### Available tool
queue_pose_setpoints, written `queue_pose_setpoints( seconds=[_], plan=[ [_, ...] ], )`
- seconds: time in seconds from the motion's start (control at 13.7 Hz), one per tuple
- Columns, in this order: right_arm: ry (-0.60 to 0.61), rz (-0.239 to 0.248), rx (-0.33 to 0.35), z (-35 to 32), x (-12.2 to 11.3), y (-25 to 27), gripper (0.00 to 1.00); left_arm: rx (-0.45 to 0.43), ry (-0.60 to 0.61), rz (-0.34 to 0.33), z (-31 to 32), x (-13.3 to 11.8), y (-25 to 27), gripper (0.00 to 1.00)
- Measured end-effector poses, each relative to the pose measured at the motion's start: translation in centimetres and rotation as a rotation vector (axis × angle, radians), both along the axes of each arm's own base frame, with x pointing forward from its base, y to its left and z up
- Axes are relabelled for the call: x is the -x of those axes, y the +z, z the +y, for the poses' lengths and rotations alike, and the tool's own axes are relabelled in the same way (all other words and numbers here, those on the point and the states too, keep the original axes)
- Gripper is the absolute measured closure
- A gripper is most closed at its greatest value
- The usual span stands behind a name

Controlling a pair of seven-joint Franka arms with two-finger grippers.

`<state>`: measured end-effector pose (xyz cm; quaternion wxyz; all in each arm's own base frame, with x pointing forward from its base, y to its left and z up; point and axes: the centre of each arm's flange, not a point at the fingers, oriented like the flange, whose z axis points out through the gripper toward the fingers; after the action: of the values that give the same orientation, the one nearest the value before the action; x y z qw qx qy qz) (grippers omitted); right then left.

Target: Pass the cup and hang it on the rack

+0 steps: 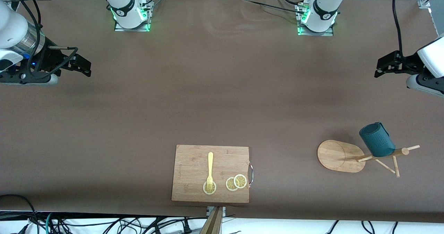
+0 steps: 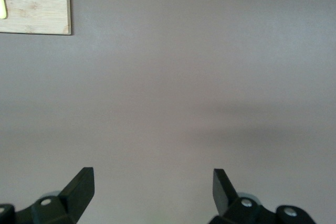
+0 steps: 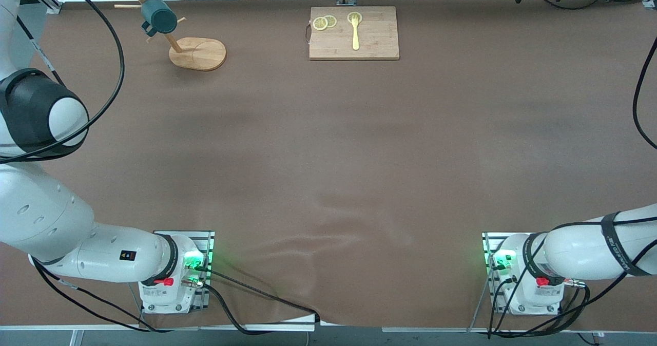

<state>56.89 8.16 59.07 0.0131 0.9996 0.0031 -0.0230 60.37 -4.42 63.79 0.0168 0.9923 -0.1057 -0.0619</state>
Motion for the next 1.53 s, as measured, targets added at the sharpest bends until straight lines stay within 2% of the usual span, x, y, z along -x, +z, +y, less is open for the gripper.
queue_pose_setpoints(
  seconds=[0.15, 0.36, 0.66, 0.88, 1.53],
  plan=[
    [0.0, 0.0, 0.0, 0.0, 0.0, 0.0, 0.0, -0.014, 0.108, 0.033, -1.8, 0.4, -0.6, 0.0],
    [0.0, 0.0, 0.0, 0.0, 0.0, 0.0, 0.0, -0.025, 0.159, 0.061, -2.1, 1.1, -0.7, 0.0],
    [0.0, 0.0, 0.0, 0.0, 0.0, 0.0, 0.0, -0.017, 0.185, 0.028, -0.5, 2.9, -0.6, 0.0],
    [0.0, 0.0, 0.0, 0.0, 0.0, 0.0, 0.0, -0.005, 0.149, 0.015, -0.1, 3.9, -0.7, 0.0],
    [0.0, 0.0, 0.0, 0.0, 0.0, 0.0, 0.0, -0.005, 0.149, 0.036, 0.4, 3.9, -2.0, 0.0]
  ],
)
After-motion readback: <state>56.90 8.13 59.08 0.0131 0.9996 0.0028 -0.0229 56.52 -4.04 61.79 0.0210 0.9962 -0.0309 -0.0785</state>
